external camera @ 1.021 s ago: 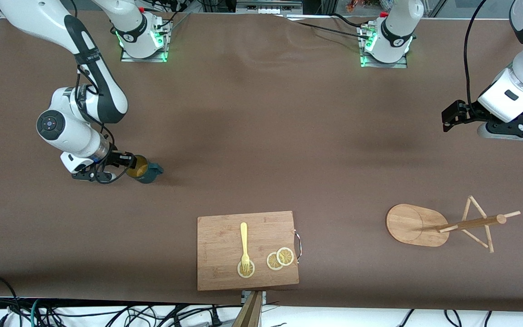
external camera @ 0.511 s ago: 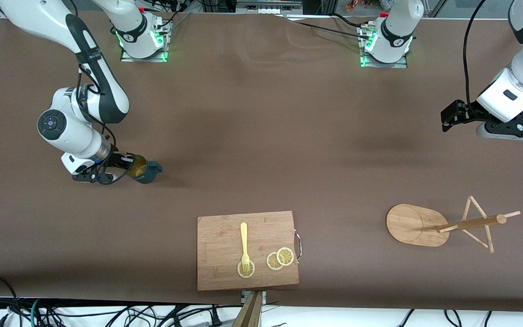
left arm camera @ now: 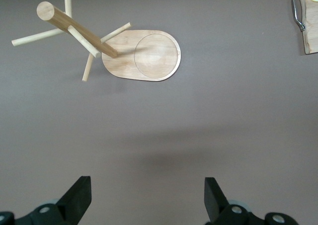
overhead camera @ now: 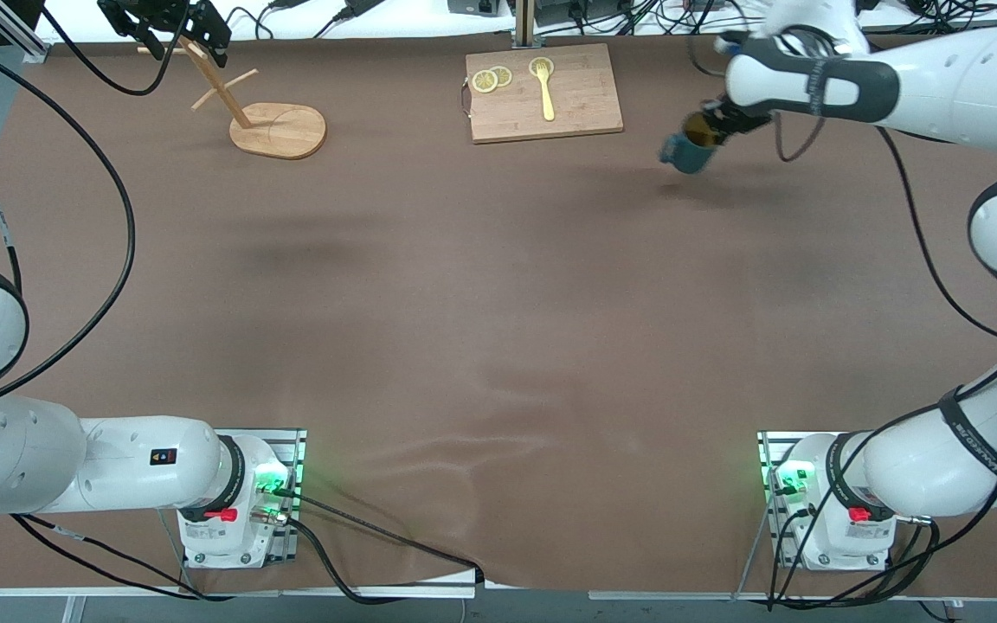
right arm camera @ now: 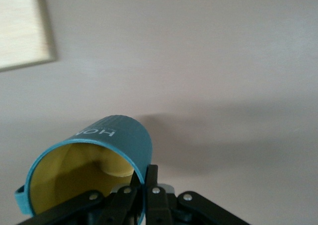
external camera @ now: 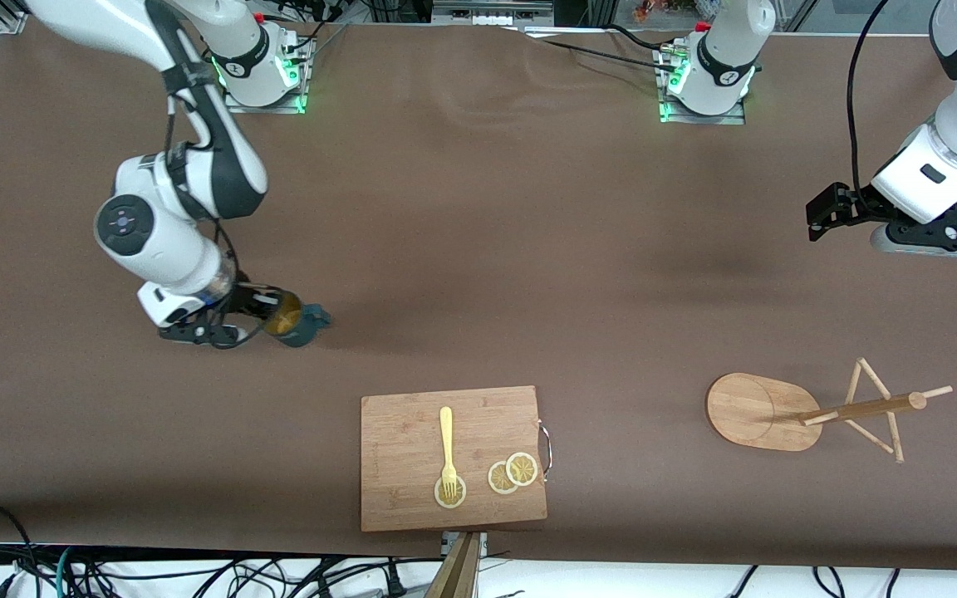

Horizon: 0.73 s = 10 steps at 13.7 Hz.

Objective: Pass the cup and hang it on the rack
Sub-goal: 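Close the right gripper on the teal mug's rim, then carry the teal mug with the right gripper toward the table middle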

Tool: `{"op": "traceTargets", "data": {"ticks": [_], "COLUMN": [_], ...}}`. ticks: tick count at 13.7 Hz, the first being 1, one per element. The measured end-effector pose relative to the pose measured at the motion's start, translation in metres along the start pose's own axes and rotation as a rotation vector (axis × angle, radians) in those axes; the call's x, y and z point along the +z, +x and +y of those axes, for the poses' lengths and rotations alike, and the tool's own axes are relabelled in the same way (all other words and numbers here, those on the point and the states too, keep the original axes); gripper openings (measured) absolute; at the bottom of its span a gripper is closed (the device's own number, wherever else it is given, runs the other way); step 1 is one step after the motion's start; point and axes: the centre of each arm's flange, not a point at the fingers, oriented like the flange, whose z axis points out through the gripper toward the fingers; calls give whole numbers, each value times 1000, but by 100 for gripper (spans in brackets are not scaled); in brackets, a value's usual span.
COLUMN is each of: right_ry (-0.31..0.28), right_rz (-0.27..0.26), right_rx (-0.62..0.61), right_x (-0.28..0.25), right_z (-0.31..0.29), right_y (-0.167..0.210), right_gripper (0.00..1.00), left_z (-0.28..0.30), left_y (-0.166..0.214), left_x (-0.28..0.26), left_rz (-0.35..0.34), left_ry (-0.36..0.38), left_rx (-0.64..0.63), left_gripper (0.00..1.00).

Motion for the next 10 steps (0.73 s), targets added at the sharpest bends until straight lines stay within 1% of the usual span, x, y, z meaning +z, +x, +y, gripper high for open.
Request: {"op": "traceTargets", "data": {"ticks": [2, 4, 7, 10], "right_ry": [13, 34, 60, 82], "right_rz": [9, 19, 16, 11], "right_rx": [72, 149, 254, 332], "right_x": [-19, -25, -13, -1], "right_z": [-63, -126, -217, -280], "right_y": [-15, -34, -73, -106], "right_gripper": [4, 4, 4, 4], "left_z": [0, 0, -1, -2], "left_y": [0, 0, 0, 0], "left_x": [0, 0, 1, 1], "left_rz": [0, -1, -3, -4], "left_ry": [0, 0, 0, 0], "left_rx": [0, 1, -2, -3], "left_gripper": [100, 100, 100, 100]}}
